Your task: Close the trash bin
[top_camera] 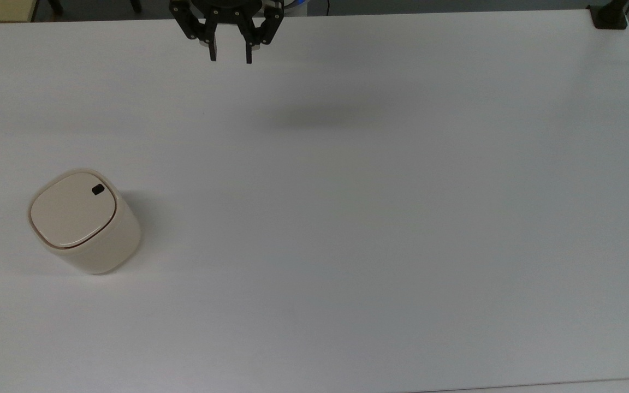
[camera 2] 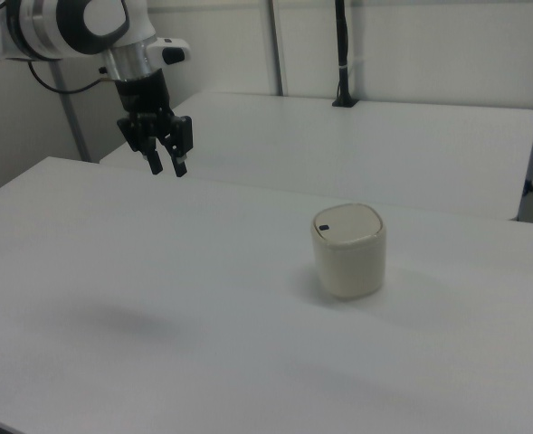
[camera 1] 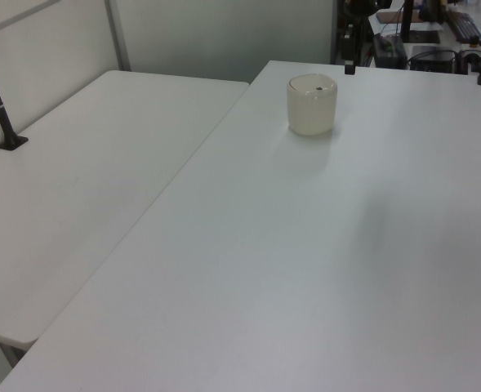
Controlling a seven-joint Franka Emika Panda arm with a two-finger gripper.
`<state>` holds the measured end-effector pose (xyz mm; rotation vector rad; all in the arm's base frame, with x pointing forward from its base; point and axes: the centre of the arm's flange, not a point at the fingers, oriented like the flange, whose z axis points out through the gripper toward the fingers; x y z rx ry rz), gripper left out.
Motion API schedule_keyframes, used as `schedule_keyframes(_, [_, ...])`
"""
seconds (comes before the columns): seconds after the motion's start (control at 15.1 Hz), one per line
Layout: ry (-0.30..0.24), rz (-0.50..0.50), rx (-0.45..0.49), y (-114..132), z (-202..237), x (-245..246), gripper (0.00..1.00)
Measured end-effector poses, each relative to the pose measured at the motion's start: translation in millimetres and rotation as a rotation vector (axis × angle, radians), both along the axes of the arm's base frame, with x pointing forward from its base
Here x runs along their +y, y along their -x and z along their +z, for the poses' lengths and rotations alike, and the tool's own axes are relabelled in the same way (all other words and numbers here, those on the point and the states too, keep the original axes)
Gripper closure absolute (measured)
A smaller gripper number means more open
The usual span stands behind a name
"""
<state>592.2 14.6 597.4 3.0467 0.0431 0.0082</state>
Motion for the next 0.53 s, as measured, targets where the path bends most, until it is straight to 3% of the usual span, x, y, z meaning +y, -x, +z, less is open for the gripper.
schedule_keyframes(0.26, [0.0,-0.005,0.003,1.6,0.7,-4.2,0.05])
schedule_keyframes(0.33, [0.0,-0.006,0.004,1.6,0.6,-5.5,0.0])
schedule_keyframes(0.53, [0.0,-0.014,0.003,1.7,0.8,-9.9,0.0])
